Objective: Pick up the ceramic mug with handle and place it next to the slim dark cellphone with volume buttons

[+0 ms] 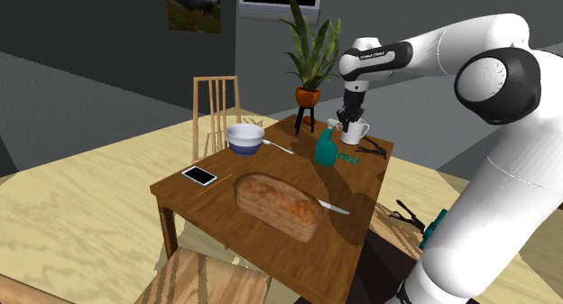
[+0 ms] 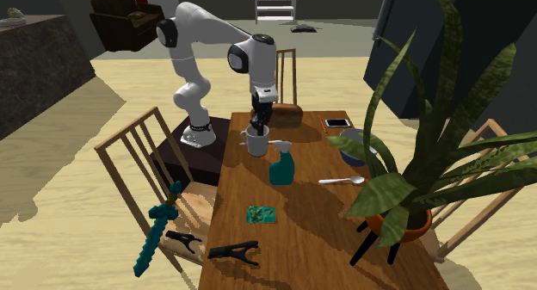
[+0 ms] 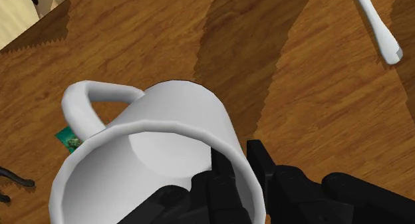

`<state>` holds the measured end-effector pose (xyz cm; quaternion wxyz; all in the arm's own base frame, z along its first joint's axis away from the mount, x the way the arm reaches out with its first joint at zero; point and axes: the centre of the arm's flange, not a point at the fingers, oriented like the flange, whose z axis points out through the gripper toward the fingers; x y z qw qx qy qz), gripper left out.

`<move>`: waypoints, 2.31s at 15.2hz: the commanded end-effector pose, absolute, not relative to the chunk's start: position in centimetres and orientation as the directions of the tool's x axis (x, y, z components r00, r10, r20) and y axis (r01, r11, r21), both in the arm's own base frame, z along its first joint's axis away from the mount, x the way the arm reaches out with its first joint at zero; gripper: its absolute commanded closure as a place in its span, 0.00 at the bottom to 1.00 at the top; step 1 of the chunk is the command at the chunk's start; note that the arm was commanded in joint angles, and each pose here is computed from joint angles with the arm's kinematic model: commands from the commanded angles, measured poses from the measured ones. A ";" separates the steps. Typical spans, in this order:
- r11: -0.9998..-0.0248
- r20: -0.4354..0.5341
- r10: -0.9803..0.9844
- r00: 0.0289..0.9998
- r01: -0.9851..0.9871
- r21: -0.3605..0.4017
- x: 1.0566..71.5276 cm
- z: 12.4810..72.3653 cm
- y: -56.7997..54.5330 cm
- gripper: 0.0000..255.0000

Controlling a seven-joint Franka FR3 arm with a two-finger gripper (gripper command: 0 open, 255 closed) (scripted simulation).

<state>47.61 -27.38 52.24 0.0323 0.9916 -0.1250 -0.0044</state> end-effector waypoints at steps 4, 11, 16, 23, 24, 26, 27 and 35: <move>-0.966 -0.001 -0.249 0.968 -0.249 0.066 49.4 52.2 -20.9 1.00; -0.966 -0.001 -0.249 0.968 -0.249 0.066 52.0 52.2 -12.1 1.00; -0.966 -0.001 -0.249 0.968 -0.249 0.066 53.8 52.2 -5.7 1.00; -0.966 -0.001 -0.249 0.968 -0.249 0.066 56.4 52.3 3.2 1.00; -0.966 -0.001 -0.249 0.968 -0.249 0.066 56.8 52.3 4.4 1.00; -0.966 -0.001 -0.249 0.968 -0.249 0.066 57.5 52.3 7.0 1.00; -0.966 -0.001 -0.249 0.968 -0.249 0.066 57.9 52.3 8.2 1.00; -0.966 -0.001 -0.249 0.968 -0.249 0.066 60.8 52.3 18.4 1.00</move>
